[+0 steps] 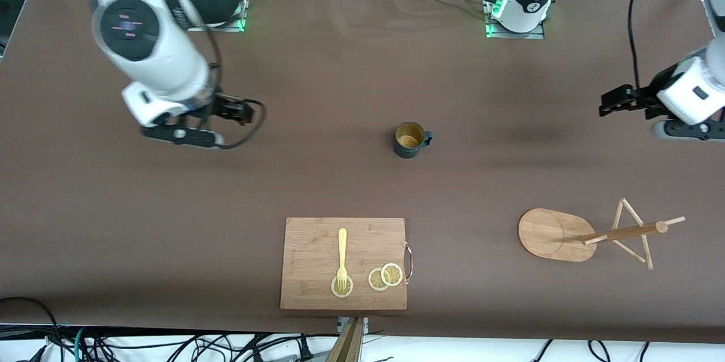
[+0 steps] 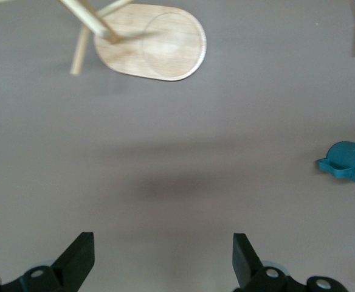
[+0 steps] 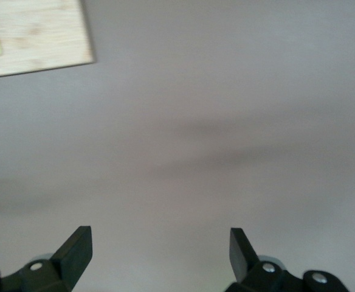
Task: Pass cup and hang on rack
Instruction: 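Move the left gripper toward the mug handle while the right gripper retreats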
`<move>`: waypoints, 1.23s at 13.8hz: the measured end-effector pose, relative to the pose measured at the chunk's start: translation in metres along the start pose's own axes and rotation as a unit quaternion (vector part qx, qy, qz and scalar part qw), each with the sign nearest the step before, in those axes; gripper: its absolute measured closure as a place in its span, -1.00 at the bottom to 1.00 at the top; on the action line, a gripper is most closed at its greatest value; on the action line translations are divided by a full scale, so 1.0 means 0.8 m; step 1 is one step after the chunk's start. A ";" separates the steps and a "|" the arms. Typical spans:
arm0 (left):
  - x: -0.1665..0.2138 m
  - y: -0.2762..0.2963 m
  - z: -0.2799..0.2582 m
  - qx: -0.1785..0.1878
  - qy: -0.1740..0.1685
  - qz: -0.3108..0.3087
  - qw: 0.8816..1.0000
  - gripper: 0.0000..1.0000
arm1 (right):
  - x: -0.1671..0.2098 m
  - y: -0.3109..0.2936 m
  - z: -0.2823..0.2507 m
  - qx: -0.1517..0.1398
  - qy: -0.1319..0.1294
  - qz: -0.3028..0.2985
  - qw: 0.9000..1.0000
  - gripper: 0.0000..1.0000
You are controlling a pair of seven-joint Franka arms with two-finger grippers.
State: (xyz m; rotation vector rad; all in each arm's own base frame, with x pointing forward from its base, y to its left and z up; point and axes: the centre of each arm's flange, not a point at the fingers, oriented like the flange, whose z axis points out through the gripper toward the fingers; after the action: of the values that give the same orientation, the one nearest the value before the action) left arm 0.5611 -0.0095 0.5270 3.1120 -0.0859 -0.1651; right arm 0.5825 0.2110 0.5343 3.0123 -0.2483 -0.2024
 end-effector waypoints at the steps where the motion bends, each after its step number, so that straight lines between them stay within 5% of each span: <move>1: -0.010 0.014 0.019 0.000 0.007 0.010 1.000 -1.00 | 0.003 0.026 -0.007 0.000 -0.006 -0.003 1.000 -1.00; 8: -0.059 0.083 0.168 -0.006 0.030 0.066 0.997 -1.00 | 0.013 0.083 0.012 -0.006 -0.040 -0.019 0.999 -1.00; 11: -0.075 0.099 0.214 -0.051 0.035 0.120 0.991 -1.00 | 0.020 0.156 0.028 0.028 -0.034 -0.048 0.998 -1.00; 13: -0.079 0.081 0.235 -0.097 0.036 0.171 0.980 -1.00 | 0.017 0.208 0.036 0.045 -0.031 -0.084 0.995 -1.00; 17: -0.075 0.037 0.286 -0.160 0.048 0.283 0.945 -1.00 | 0.001 0.202 0.034 0.028 -0.024 -0.125 0.992 -1.00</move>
State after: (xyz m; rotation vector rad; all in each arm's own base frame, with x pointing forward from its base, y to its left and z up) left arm 0.4757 -0.0403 0.3069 2.6342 -0.8416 -0.0074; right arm 0.5543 0.0500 0.5276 3.0901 0.1223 -0.2950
